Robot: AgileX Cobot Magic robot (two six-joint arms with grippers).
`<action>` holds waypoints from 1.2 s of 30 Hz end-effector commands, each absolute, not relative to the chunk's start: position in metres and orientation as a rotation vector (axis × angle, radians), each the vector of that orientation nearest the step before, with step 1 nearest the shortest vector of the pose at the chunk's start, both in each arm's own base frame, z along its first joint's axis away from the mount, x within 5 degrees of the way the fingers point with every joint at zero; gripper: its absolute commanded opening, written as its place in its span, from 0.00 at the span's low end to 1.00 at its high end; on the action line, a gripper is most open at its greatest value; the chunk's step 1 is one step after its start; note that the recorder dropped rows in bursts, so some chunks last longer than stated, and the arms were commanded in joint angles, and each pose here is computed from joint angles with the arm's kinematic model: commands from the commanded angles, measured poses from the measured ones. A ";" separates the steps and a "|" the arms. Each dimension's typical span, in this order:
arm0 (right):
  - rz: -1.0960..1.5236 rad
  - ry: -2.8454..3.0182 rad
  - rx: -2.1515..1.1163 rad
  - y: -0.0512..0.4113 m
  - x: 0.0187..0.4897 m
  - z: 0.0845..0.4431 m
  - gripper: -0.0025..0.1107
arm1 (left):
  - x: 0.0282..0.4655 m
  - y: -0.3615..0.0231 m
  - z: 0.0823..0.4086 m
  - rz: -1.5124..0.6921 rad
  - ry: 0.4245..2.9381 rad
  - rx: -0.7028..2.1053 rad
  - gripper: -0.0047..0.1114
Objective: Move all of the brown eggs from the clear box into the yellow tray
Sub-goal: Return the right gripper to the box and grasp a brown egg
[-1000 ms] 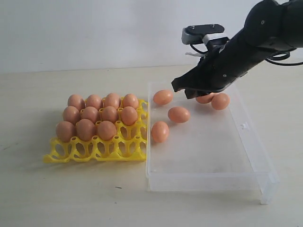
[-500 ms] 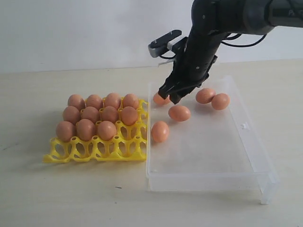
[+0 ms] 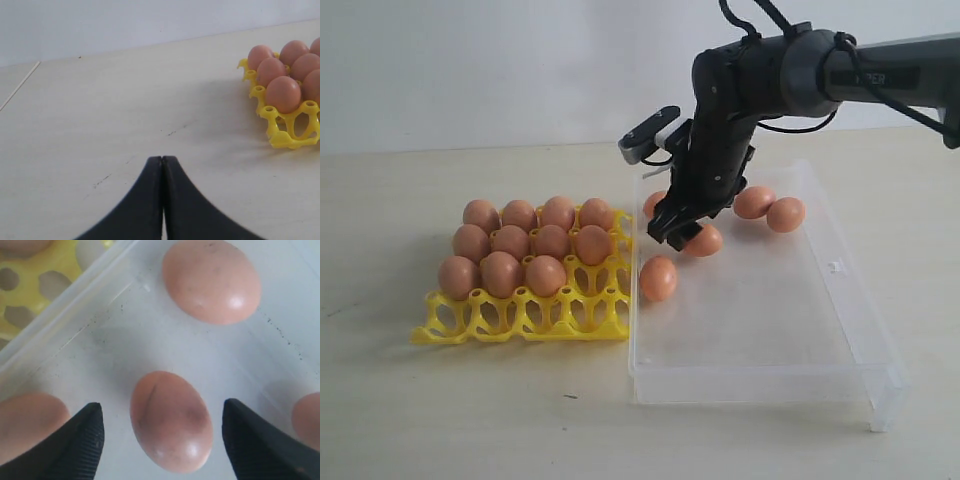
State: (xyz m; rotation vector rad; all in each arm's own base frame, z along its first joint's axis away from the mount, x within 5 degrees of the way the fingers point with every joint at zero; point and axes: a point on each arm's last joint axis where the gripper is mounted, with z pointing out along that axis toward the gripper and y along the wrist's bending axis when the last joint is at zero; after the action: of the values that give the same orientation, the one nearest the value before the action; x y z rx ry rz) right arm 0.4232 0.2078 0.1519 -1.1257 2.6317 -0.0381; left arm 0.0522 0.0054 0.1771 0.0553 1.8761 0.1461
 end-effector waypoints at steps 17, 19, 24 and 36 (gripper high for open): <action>-0.048 2.638 -1.150 0.211 0.430 0.113 0.31 | 0.052 0.005 0.179 0.136 1.863 0.055 0.04; -0.053 2.664 -1.163 0.210 0.429 0.107 0.09 | 0.052 0.005 0.179 0.136 1.863 0.055 0.04; -0.052 2.682 -1.162 0.209 0.427 0.105 0.02 | 0.052 0.005 0.179 0.136 1.863 0.055 0.04; 0.193 2.440 -0.818 0.221 0.423 0.189 0.02 | 0.052 0.005 0.179 0.136 1.863 0.055 0.04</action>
State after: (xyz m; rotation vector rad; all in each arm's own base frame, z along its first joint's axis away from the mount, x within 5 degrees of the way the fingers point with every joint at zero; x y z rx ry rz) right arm 0.4277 0.2161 0.1602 -0.9376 2.5494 0.0891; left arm 0.0522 0.0054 0.1771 0.0553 1.8761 0.1461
